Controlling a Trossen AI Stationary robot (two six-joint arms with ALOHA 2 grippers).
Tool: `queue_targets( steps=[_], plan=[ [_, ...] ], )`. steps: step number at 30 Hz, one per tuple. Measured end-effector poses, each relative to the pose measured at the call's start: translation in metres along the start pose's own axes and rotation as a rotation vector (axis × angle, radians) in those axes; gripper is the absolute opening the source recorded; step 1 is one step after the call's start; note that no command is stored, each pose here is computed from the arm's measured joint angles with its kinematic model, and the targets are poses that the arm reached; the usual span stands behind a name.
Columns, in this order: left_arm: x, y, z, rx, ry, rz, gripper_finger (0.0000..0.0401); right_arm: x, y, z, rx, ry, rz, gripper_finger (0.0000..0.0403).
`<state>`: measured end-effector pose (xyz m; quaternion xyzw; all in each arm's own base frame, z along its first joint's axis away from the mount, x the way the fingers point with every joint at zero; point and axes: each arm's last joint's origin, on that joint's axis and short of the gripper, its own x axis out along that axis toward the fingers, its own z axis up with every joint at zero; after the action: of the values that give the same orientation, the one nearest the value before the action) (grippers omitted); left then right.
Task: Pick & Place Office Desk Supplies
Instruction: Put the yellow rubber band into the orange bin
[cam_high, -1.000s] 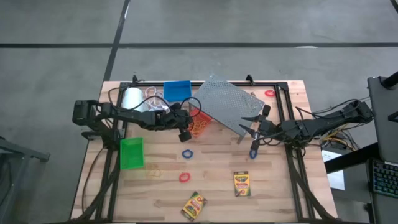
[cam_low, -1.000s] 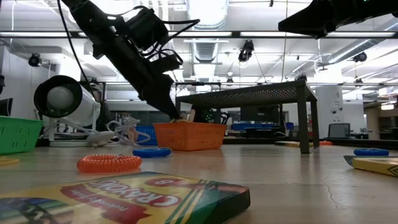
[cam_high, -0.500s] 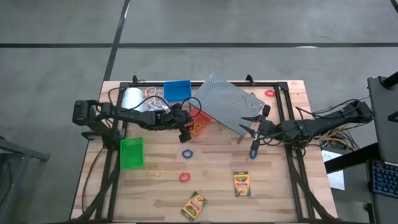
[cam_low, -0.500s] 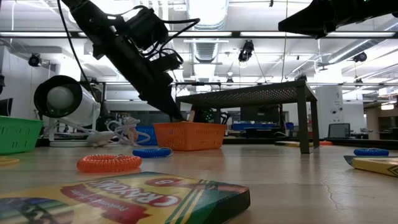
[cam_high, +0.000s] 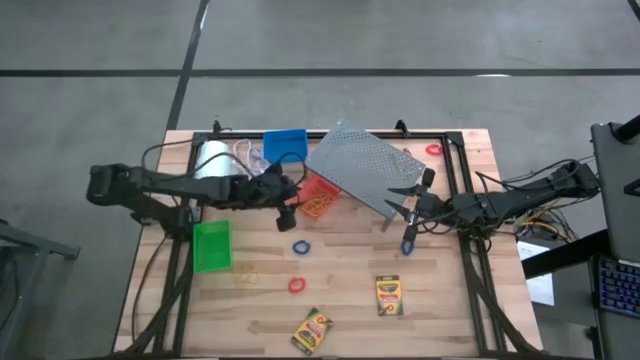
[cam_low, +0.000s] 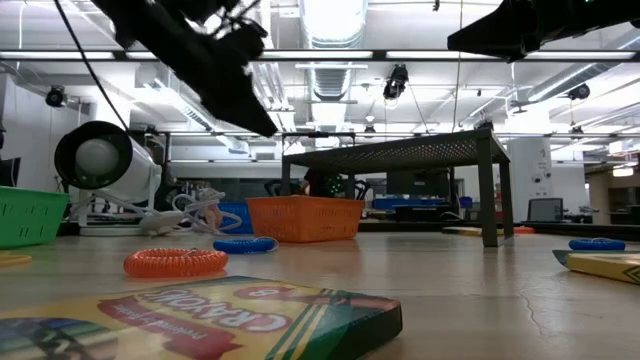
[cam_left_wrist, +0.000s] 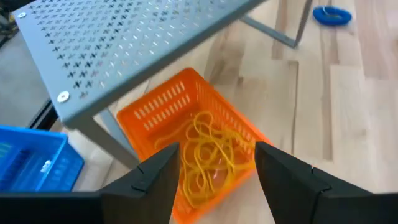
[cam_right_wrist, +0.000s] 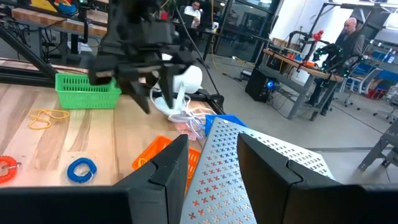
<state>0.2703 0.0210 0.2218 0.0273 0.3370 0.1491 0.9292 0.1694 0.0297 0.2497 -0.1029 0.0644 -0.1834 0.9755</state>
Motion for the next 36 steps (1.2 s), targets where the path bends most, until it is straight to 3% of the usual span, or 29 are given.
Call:
queue_targets(
  steps=[4, 7, 16, 24, 36],
  plan=[
    [-0.021, -0.021, -0.004, 0.053, 0.016, 0.040, 0.0220, 0.000, 0.000, 0.000, 0.000, 0.000, 0.000, 0.0137],
    [-0.035, -0.035, -0.010, 0.100, 0.049, 0.000, 0.0221, 0.000, 0.000, 0.000, 0.002, 0.000, 0.000, 0.0137],
    [-0.057, -0.056, -0.036, -0.058, 0.234, -0.023, 0.0220, 0.000, 0.000, 0.000, 0.002, 0.000, 0.000, 0.0137],
    [-0.067, -0.074, -0.052, -0.080, 0.342, -0.049, 0.0220, 0.000, 0.000, 0.000, 0.000, 0.000, 0.000, 0.0137],
    [-0.095, -0.106, -0.074, -0.092, 0.354, -0.105, 0.0220, 0.000, 0.000, 0.000, 0.002, 0.000, 0.000, 0.0137]
  ],
)
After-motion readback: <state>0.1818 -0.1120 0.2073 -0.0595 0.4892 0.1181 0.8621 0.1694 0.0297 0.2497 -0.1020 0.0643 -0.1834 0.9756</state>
